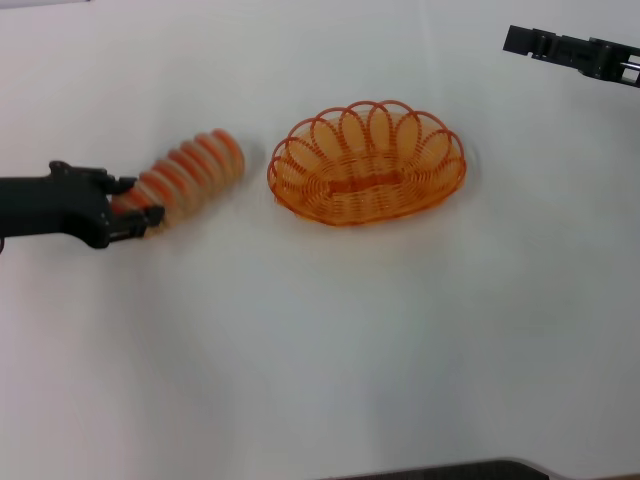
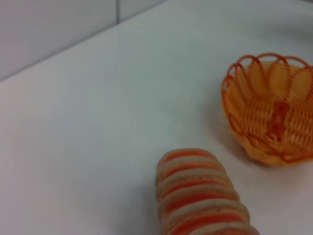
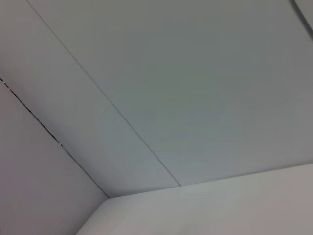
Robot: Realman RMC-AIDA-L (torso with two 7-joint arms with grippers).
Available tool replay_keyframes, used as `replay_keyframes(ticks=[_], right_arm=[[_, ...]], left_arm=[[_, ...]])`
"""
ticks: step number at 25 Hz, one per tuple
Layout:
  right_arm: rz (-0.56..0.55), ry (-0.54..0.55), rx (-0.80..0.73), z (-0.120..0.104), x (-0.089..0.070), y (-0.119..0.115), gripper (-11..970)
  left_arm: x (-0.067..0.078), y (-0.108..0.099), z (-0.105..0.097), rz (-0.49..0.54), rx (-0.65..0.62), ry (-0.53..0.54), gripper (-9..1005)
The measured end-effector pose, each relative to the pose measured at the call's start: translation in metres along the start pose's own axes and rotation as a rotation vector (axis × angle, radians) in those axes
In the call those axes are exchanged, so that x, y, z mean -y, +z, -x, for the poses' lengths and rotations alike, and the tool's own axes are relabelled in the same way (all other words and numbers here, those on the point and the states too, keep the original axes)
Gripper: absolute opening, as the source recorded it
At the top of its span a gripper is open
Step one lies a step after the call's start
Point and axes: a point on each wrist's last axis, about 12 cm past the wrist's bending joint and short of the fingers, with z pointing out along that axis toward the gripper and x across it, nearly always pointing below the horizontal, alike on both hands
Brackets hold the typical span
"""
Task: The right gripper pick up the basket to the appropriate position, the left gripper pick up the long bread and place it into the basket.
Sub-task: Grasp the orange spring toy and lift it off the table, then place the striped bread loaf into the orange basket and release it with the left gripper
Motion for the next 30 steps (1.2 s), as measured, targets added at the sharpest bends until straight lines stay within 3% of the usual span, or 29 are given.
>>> replay_keyframes(ticks=[9, 19, 30], right_arm=[[-0.001, -0.002, 0.004, 0.001, 0.000, 0.000, 915], [-0.018, -0.002, 0.025, 0.002, 0.003, -0.007, 915], [-0.045, 0.006, 0.044, -0.001, 0.006, -0.018, 915]], left_arm=[[-0.006, -0.003, 0.009, 0.045, 0.094, 0.004, 467], [0.000, 0.000, 0.043, -0.022, 0.181, 0.159, 370], [0.025, 0.017, 0.093, -0.230, 0.182, 0.348, 291]])
